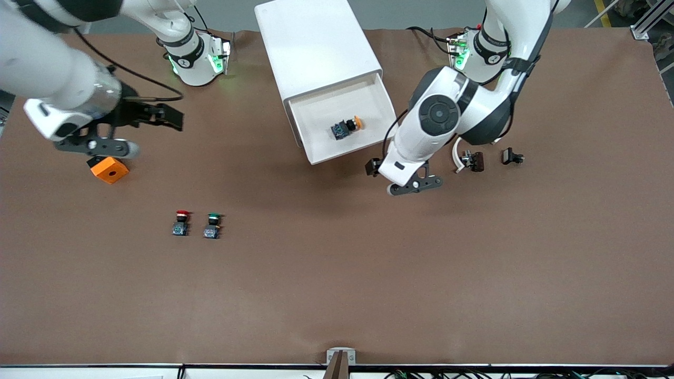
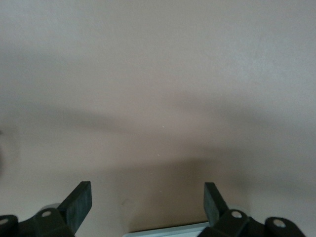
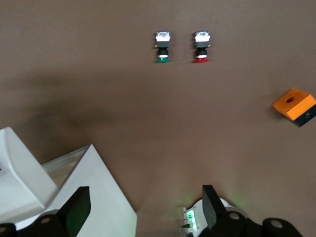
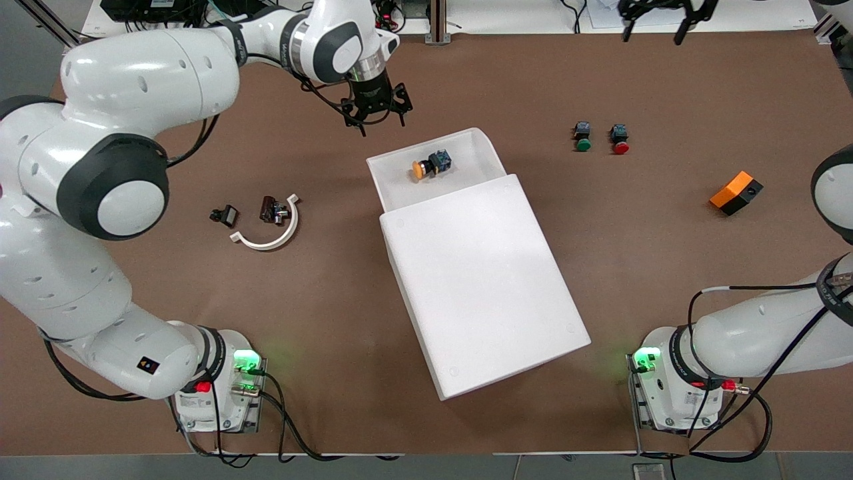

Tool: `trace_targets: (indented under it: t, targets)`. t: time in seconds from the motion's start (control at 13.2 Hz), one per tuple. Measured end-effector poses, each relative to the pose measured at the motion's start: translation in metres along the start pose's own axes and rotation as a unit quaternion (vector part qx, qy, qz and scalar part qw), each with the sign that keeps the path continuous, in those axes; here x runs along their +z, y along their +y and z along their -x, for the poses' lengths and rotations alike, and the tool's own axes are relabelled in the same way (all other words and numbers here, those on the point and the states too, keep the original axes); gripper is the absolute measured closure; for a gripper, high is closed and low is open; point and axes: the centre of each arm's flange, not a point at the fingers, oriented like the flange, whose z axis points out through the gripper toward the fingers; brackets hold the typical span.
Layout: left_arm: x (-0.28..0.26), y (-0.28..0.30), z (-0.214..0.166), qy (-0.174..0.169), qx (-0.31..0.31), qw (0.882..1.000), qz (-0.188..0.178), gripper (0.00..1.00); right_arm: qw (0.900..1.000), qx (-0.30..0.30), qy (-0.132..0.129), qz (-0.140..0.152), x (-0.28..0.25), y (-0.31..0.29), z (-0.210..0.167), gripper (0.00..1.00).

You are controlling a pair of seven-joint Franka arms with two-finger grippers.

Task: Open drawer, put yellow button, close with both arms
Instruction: 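Push the drawer closed into the cabinet with the left gripper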

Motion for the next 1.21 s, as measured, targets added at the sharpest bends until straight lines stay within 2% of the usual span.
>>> trace_targets:
  t: [0.15, 0.38, 0.61, 0.98, 1.21]
  targets:
    - [0.008, 0.016, 0.019, -0.005, -0.013, 1.000, -0.005, 0.00, 1.000, -0.023, 0.005, -0.010, -0.003, 0.053, -0.013, 0.00]
    - [0.017, 0.042, 0.058, -0.012, -0.022, 1.000, -0.017, 0.00, 0.999, -0.035, 0.021, -0.004, -0.001, 0.098, -0.025, 0.00]
    - [0.025, 0.053, 0.085, -0.030, -0.018, 0.999, -0.034, 0.00, 0.999, -0.036, 0.034, -0.001, 0.002, 0.116, -0.027, 0.00]
    - [0.034, 0.062, 0.124, -0.100, -0.017, 0.994, -0.047, 0.00, 0.997, -0.036, 0.061, 0.010, -0.010, 0.116, -0.002, 0.00]
    - [0.038, 0.073, 0.150, -0.124, -0.030, 0.991, -0.048, 0.00, 0.997, -0.018, 0.071, 0.012, -0.019, 0.111, 0.009, 0.00]
